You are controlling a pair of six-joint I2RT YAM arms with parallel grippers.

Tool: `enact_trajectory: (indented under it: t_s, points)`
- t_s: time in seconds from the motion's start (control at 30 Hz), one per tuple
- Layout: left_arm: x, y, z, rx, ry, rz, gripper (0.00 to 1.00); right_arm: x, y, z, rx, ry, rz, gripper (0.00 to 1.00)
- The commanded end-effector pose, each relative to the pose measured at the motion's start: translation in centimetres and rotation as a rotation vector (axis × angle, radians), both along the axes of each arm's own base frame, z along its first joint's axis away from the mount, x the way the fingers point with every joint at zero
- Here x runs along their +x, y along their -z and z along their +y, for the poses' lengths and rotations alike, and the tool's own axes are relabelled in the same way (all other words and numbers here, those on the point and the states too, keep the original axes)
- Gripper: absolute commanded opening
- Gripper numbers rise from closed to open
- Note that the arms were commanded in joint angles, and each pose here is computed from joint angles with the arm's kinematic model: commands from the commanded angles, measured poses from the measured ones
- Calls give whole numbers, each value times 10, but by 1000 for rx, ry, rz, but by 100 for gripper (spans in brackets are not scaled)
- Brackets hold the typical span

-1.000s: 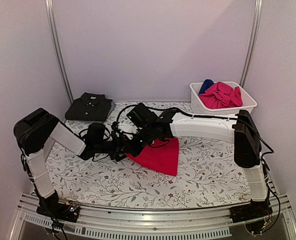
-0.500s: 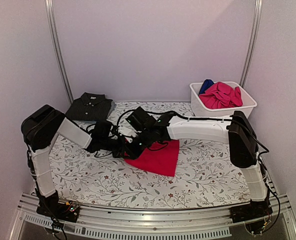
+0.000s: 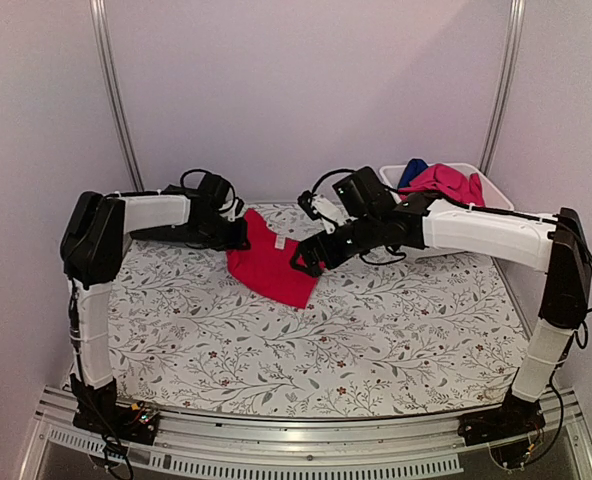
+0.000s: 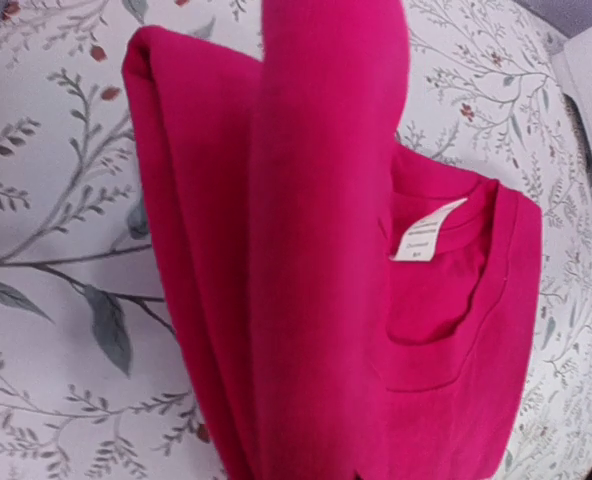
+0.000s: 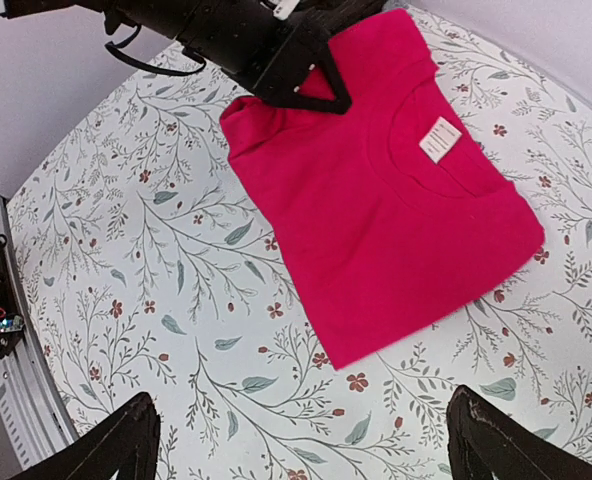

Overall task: Fold and stack the mixed laundry pile
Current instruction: Place the square-folded T-shirt at the corner of the board.

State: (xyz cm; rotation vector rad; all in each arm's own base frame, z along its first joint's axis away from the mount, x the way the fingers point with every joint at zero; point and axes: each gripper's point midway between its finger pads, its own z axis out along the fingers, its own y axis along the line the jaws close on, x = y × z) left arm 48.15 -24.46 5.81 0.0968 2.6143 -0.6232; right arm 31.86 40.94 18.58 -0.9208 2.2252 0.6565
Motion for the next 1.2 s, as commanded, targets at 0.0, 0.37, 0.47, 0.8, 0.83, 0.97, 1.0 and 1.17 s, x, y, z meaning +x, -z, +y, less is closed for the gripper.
enact_trajectory:
  t_s: [0.0, 0.37, 0.47, 0.8, 0.83, 0.97, 1.0, 1.17]
  points:
    - [31, -18, 46, 260, 42, -91, 0, 20, -28, -34, 78, 118, -47, 99]
    - [108, -76, 91, 434, 46, -247, 0, 33, -30, -73, 112, 177, -7, 99]
    - [116, -91, 102, 449, 26, -278, 0, 34, -26, -73, 107, 178, 4, 99]
    - [115, -134, 118, 490, 23, -360, 0, 33, -15, -67, 108, 162, 44, 99]
    - [116, -138, 120, 490, 19, -367, 0, 33, -15, -66, 110, 161, 47, 99]
    - [116, -156, 128, 484, 5, -400, 0, 32, -13, -65, 114, 161, 59, 99]
    - [116, -160, 129, 473, 2, -407, 0, 33, -13, -65, 114, 163, 61, 99]
    - [113, -182, 137, 412, -13, -434, 0, 34, -12, -62, 117, 161, 72, 99]
